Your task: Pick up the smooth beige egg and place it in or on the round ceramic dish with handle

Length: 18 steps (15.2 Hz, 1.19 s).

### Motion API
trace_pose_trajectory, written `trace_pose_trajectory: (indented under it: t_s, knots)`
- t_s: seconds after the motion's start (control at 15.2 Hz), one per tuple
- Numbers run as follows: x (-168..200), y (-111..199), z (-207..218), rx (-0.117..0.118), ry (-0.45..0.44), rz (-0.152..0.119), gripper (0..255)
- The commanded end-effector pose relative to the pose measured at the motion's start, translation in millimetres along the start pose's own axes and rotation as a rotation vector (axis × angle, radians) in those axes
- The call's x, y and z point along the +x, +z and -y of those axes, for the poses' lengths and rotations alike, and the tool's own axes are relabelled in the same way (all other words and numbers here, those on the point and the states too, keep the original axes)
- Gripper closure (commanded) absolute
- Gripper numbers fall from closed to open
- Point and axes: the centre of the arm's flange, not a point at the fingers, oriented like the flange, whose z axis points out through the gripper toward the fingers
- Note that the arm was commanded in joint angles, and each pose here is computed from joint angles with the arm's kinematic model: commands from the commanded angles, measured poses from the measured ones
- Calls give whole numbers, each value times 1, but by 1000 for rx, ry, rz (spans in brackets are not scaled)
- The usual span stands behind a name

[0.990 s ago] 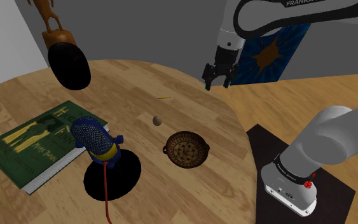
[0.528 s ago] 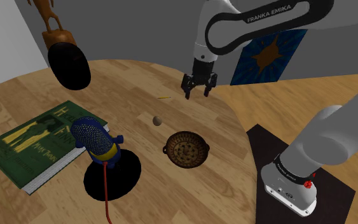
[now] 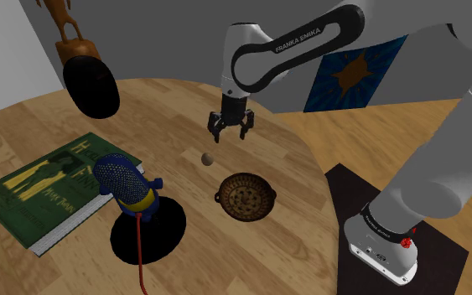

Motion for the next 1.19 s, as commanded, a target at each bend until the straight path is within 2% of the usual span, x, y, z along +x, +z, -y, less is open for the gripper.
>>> trace_pose_trajectory:
  t_s: [0.0, 0.26, 0.79, 1.12]
  knots:
    - [12, 16, 17, 3, 7, 5, 0]
    - [34, 46, 55, 9, 17, 16, 0]
    - [34, 88, 58, 9, 18, 17, 0]
    - [34, 88, 58, 9, 18, 17, 0]
